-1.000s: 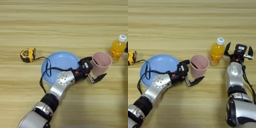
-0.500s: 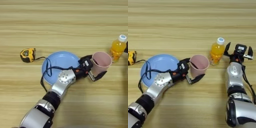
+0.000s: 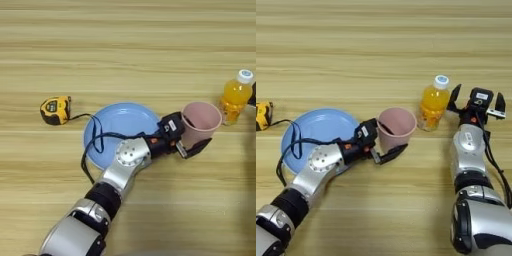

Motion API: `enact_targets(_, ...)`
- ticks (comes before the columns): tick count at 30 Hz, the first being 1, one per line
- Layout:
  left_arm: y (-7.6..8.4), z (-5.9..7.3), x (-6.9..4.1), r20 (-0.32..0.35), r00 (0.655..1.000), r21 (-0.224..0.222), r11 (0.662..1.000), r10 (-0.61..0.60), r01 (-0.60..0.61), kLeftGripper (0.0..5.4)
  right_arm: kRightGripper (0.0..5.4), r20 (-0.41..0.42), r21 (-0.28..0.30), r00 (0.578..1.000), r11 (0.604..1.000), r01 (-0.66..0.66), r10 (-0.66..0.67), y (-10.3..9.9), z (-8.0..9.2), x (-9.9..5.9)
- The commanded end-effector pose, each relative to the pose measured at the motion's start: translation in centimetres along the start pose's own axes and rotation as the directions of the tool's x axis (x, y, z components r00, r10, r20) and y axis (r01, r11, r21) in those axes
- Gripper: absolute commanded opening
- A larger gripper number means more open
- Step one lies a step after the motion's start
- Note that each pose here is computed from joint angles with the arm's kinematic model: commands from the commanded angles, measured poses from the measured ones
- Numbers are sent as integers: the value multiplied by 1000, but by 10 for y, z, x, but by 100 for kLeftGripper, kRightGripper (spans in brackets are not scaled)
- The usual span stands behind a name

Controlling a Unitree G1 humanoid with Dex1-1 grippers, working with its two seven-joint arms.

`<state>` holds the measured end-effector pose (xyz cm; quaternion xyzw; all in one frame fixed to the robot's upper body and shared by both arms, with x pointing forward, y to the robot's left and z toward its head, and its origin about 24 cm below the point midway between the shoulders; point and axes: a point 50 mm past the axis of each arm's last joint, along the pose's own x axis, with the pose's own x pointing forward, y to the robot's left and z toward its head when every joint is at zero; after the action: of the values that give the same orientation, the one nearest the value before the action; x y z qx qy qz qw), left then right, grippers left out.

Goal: Move the objects on the table

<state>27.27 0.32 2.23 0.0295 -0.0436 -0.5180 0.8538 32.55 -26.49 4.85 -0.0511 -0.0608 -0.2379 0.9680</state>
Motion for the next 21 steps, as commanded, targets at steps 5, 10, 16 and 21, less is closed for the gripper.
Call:
enact_targets(5, 18, 26, -4, 105, 991, 31, 996, 84, -88, 424, 540, 8, 7, 1000, 1000, 5, -5, 1, 2, 1)
enact_targets(10, 23, 37, -9, 140, 984, 43, 992, 112, -119, 424, 540, 6, 6, 1000, 1000, 6, -6, 1, 2, 1)
enact_targets(16, 38, 40, -31, 128, 974, 58, 979, 186, -195, 424, 540, 7, 7, 1000, 1000, 4, -4, 2, 2, 1)
enact_targets(21, 54, 33, -47, 96, 960, 45, 962, 265, -270, 424, 540, 6, 7, 1000, 1000, 4, -4, 2, 2, 1)
